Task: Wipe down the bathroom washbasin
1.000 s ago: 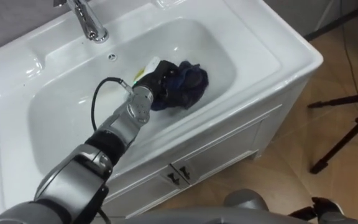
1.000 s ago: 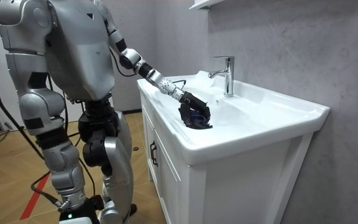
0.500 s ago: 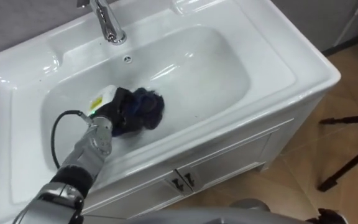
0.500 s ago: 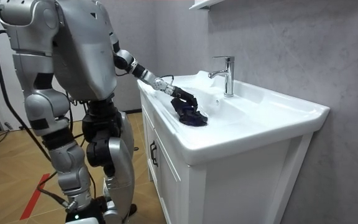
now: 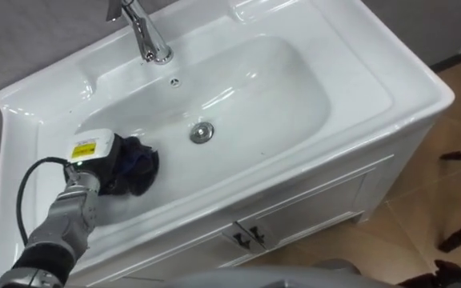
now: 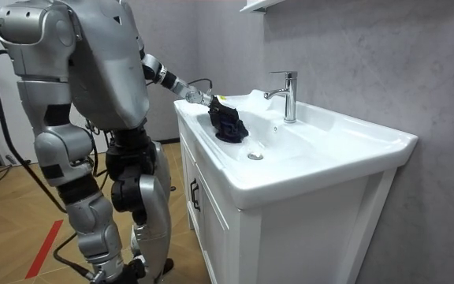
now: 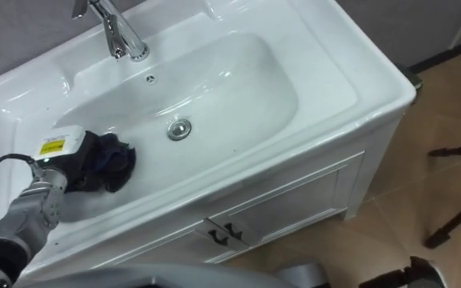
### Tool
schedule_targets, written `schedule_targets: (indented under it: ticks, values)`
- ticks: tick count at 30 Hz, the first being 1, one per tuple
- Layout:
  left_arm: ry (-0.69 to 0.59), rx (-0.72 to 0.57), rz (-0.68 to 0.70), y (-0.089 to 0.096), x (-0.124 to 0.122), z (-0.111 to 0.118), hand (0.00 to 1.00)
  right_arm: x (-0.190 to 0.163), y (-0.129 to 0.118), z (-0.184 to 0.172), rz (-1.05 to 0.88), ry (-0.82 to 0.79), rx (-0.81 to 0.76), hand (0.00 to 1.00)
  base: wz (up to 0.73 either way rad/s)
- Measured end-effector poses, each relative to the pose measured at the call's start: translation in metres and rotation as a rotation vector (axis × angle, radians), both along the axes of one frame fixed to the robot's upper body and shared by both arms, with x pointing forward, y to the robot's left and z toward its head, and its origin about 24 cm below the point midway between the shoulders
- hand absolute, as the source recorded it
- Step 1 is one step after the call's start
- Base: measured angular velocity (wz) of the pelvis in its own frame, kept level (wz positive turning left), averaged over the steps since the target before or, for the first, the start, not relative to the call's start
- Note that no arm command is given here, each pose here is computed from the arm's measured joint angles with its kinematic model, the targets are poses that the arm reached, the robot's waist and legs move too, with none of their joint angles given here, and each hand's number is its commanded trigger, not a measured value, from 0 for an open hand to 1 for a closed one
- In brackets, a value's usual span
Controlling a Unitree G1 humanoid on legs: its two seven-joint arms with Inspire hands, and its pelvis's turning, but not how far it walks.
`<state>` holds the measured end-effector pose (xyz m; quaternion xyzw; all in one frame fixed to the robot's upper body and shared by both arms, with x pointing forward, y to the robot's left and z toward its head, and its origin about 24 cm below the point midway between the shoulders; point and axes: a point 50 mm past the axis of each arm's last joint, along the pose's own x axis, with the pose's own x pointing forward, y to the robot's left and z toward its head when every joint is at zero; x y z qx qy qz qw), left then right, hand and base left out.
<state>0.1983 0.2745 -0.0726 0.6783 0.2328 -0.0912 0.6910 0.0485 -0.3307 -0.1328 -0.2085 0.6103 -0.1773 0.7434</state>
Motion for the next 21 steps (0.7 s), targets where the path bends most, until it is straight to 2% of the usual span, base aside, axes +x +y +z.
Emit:
schedule_targets:
  ticks: [3,10,21]
  values:
    - [-0.034,0.032,-0.003,0.010,-0.004,0.009,1.00,0.001,-0.002,0.001,-0.015,-0.018,0.001,0.00,0.01]
    - [-0.090,0.024,0.038,0.018,0.002,0.022,1.00,-0.001,-0.015,0.008,-0.088,-0.061,-0.017,0.00,0.04]
    - [-0.124,-0.038,0.098,0.020,0.004,0.027,1.00,-0.004,-0.006,0.003,-0.086,-0.048,0.006,0.00,0.01]
